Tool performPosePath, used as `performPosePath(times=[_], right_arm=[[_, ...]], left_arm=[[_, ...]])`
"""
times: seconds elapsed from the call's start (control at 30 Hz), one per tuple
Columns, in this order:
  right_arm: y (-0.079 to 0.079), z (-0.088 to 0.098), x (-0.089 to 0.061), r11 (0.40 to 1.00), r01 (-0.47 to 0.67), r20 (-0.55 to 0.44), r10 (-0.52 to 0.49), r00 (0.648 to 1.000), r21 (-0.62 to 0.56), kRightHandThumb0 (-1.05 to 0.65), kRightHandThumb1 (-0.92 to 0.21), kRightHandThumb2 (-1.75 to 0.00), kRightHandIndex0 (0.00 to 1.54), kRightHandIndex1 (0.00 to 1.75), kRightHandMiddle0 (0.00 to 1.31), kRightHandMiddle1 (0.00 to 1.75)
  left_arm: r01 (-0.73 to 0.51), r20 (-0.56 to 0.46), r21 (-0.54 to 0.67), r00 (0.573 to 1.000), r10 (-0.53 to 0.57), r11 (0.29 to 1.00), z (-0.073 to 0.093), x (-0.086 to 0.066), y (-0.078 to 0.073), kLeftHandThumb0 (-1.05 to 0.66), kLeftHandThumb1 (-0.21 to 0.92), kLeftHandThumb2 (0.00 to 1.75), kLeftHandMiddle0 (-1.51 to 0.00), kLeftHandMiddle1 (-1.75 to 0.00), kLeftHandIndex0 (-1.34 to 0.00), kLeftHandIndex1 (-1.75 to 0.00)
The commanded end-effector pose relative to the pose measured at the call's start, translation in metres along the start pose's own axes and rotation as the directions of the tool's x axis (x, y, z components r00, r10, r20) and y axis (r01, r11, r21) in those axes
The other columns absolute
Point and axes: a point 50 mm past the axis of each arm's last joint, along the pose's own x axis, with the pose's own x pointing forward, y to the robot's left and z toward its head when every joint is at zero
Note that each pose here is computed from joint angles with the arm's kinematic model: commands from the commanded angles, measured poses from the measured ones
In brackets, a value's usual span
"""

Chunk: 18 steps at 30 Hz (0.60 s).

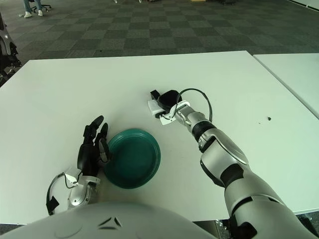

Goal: Put the charger into the plate.

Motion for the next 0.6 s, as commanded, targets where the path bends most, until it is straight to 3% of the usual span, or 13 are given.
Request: performPosePath(times=[0.0, 0.1, 0.37, 0.47, 0.57], right_arm=[[-0.03, -0.006, 0.003, 0.996, 0.089, 0.01, -0.089, 0.996, 0.02, -0.42, -0.54, -1.03, 0.87, 1.75, 0.44, 1.75], [-0.049, -0.003, 0.002, 0.988, 0.145, 0.034, -0.146, 0.989, 0.046, -0.43, -0.5, -1.08, 0.88, 1.75, 0.47, 1.75], [-0.071, 0.003, -0.005, 0.97, 0.218, 0.038, -0.223, 0.974, 0.111, -0.44, -0.45, -1.14, 0.91, 1.75, 0.51, 1.75], [-0.088, 0.013, -0.012, 0.959, 0.25, 0.074, -0.261, 0.962, 0.136, -0.44, -0.44, -1.16, 0.91, 1.75, 0.52, 1.75], [-0.092, 0.017, -0.014, 0.954, 0.259, 0.085, -0.273, 0.958, 0.149, -0.44, -0.43, -1.17, 0.91, 1.75, 0.52, 1.75]], left_arm=[[-0.03, -0.062, -0.026, 0.998, 0.028, 0.999, -0.009, 0.0, -0.006, -0.96, 0.92, 1.04, -0.36, -0.02, 0.0, -0.77], [-0.031, -0.064, -0.029, 0.998, 0.029, 0.999, -0.008, -0.001, -0.006, -0.95, 0.92, 1.04, -0.36, -0.02, 0.0, -0.78], [-0.031, -0.065, -0.027, 0.997, 0.029, 0.999, -0.007, -0.002, -0.006, -0.97, 0.92, 1.03, -0.37, -0.01, 0.0, -0.81], [-0.034, -0.068, -0.027, 0.997, 0.032, 0.999, -0.007, -0.002, -0.006, -0.98, 0.92, 1.03, -0.36, -0.01, 0.0, -0.8], [-0.036, -0.07, -0.029, 0.997, 0.033, 0.999, -0.008, -0.002, -0.006, -0.99, 0.92, 1.02, -0.36, -0.01, 0.0, -0.79]])
